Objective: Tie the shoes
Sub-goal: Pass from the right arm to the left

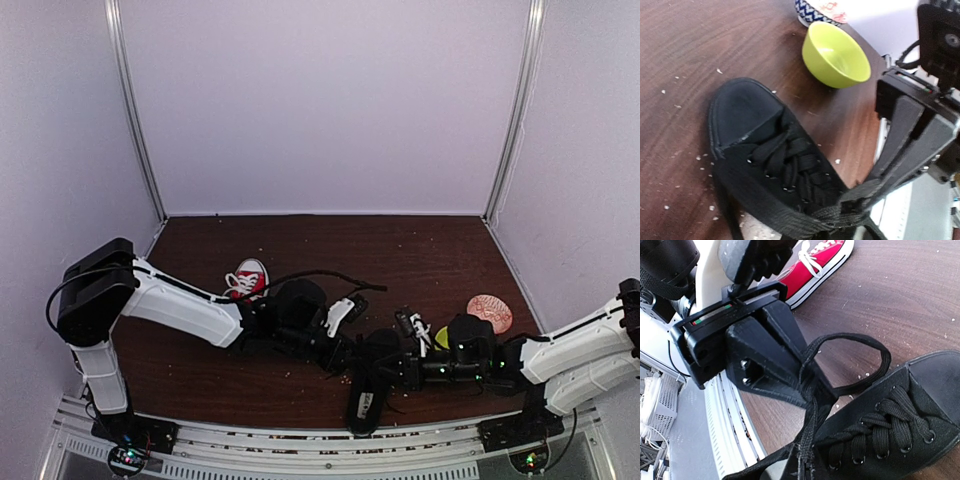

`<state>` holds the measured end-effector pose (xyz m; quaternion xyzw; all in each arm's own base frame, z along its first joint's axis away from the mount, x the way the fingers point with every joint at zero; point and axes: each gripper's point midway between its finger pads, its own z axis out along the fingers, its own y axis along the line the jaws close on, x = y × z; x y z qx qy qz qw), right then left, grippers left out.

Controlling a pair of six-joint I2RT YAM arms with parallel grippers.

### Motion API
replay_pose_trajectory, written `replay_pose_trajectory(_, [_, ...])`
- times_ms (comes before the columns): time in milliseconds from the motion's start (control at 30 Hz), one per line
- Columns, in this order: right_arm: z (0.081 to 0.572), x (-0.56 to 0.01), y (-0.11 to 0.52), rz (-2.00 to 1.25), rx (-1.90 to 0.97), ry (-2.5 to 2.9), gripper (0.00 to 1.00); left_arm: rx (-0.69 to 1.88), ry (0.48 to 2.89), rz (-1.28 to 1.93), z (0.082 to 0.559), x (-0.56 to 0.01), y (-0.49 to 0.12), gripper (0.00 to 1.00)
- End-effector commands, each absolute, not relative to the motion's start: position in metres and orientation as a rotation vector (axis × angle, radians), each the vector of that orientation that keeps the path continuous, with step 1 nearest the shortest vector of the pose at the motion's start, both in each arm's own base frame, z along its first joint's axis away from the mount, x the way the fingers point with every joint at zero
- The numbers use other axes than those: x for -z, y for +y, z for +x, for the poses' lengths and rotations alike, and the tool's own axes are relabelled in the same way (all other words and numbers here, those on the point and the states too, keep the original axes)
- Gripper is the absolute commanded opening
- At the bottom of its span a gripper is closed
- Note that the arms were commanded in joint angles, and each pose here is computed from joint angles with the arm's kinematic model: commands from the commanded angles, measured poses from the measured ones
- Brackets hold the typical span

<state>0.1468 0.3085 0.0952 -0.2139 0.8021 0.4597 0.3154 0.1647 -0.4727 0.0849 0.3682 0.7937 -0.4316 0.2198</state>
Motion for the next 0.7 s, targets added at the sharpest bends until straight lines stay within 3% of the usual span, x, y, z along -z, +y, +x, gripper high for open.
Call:
replay_pose_trajectory(0, [0.135, -0.099, 0.308, -0.611, -1.269, 2.119, 0.00, 1.097, 2.068, 1.017, 0.180, -0.104, -0.482, 0.04])
replay_pose_trajectory(233, [0.128, -0.096, 0.312, -0.642, -1.307, 2.142, 0.02, 1.183, 1.992, 0.943, 0.183, -0.114, -0.493, 0.03])
replay_pose_trajectory(333, [0.138, -0.097, 0.304, -0.569, -1.262, 2.143, 0.26, 1.217, 1.972, 0.911, 0.183, -0.117, -0.496, 0.03])
replay_pose_trajectory(433, [0.151, -0.105, 0.291, -0.482, -1.226, 2.106, 0.43, 1.229, 1.973, 0.906, 0.182, -0.115, -0.496, 0.03])
replay_pose_trajectory(567, [0.169, -0.117, 0.273, -0.394, -1.149, 2.071, 0.53, 1.239, 1.971, 0.911, 0.179, -0.113, -0.496, 0.03])
replay_pose_trajectory(667, [0.186, -0.112, 0.259, -0.323, -1.063, 2.104, 0.51, 1.243, 1.972, 0.913, 0.178, -0.113, -0.496, 0.03])
